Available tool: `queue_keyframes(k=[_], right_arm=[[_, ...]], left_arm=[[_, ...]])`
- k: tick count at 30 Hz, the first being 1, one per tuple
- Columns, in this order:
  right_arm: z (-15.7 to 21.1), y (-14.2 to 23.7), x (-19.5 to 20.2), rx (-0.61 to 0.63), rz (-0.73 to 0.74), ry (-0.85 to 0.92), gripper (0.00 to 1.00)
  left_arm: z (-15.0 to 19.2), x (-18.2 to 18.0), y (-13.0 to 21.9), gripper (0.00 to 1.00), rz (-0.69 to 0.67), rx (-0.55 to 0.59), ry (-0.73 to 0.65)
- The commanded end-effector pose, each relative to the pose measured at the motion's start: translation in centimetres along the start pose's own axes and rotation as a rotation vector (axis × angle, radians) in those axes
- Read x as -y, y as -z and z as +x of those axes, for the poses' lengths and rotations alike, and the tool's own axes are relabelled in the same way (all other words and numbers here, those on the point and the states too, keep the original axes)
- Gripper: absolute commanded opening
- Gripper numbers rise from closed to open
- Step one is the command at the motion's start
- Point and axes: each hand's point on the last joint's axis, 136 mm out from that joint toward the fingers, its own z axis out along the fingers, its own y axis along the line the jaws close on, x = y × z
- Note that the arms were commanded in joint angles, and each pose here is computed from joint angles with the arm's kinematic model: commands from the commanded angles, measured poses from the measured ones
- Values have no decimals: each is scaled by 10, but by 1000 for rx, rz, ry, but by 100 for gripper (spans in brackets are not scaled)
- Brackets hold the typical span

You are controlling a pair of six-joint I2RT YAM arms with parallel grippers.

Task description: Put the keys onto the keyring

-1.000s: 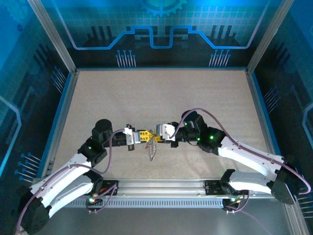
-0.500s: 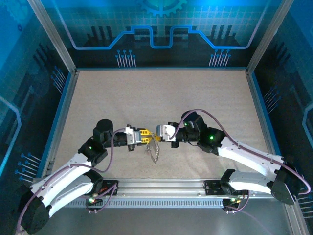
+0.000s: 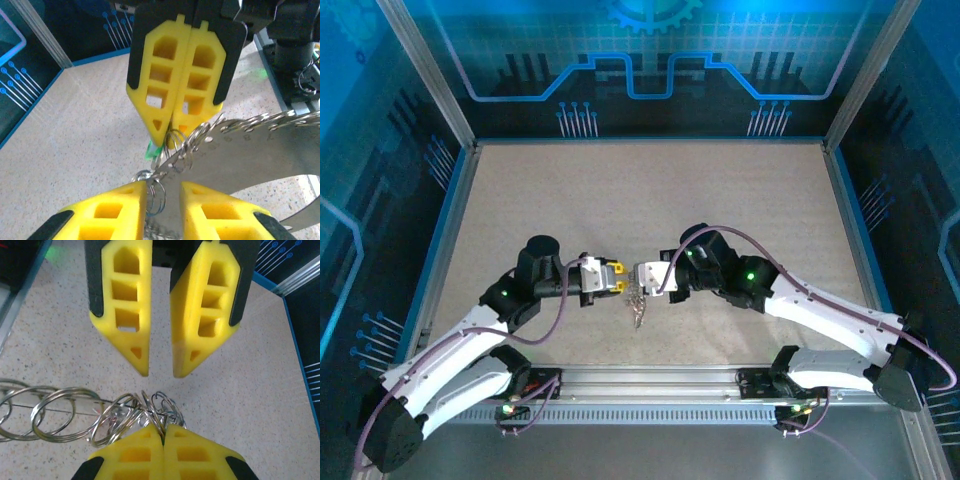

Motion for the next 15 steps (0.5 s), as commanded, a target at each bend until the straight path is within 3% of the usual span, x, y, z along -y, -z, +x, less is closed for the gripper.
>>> queue_keyframes(k=[1,8,15], right_arm=[[-7,8,6,-16,21,58,0],[-5,6,9,-20,30,54,0],[-8,-5,18,-29,43,1,0]], left_arm=[[-6,-11,8,30,-38,8,0],[-20,-31,16,34,-101,64,103],[-25,-21,-3,33,61,117,231]])
